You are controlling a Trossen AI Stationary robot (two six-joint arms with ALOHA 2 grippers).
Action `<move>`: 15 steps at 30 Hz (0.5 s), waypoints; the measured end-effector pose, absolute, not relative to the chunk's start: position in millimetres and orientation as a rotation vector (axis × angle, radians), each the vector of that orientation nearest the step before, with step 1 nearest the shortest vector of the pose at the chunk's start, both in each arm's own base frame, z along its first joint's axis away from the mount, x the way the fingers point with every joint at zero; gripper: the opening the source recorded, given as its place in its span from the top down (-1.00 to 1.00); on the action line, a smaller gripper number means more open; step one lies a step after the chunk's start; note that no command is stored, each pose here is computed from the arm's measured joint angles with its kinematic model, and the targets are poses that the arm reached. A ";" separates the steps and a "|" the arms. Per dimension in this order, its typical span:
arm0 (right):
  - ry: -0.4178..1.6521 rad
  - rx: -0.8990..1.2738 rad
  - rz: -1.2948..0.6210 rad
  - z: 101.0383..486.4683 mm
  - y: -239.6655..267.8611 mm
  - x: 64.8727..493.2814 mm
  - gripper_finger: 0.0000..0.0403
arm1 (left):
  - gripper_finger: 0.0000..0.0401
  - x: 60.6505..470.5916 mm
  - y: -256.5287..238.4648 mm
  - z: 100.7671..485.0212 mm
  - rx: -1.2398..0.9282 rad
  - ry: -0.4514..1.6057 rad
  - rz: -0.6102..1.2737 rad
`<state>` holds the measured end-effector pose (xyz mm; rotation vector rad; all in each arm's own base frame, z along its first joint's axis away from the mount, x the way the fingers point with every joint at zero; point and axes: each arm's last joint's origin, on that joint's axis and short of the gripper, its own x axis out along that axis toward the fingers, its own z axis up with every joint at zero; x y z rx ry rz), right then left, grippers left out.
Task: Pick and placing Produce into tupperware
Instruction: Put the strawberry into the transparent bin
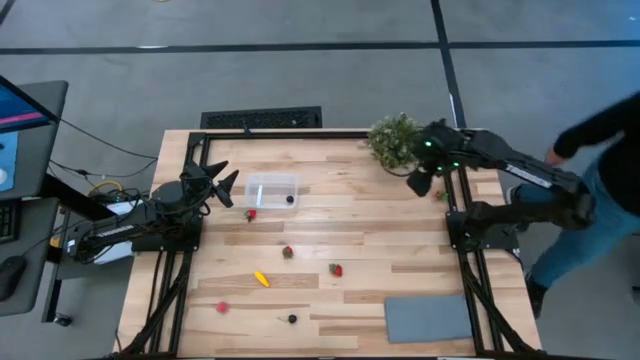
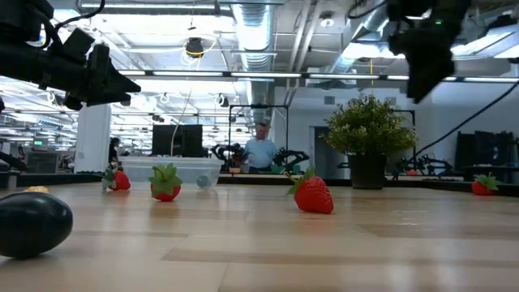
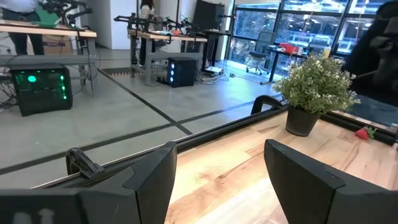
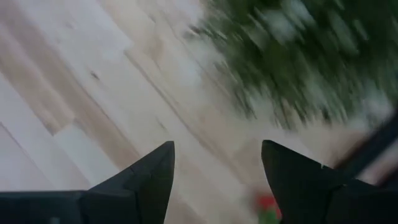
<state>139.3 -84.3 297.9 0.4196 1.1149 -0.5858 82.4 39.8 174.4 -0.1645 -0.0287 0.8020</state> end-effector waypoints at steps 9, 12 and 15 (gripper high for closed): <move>1.189 0.686 -0.864 275.5 -70.4 100.9 -0.32 | -0.18 82.4 39.8 174.3 -0.165 -0.029 0.803; 1.212 0.746 -0.934 262.4 -69.7 98.9 -0.32 | -0.18 82.4 39.8 174.4 -0.165 -0.029 0.803; 1.237 0.793 -1.015 245.9 -70.2 97.5 -0.32 | -0.18 82.4 39.9 174.3 -0.164 -0.029 0.806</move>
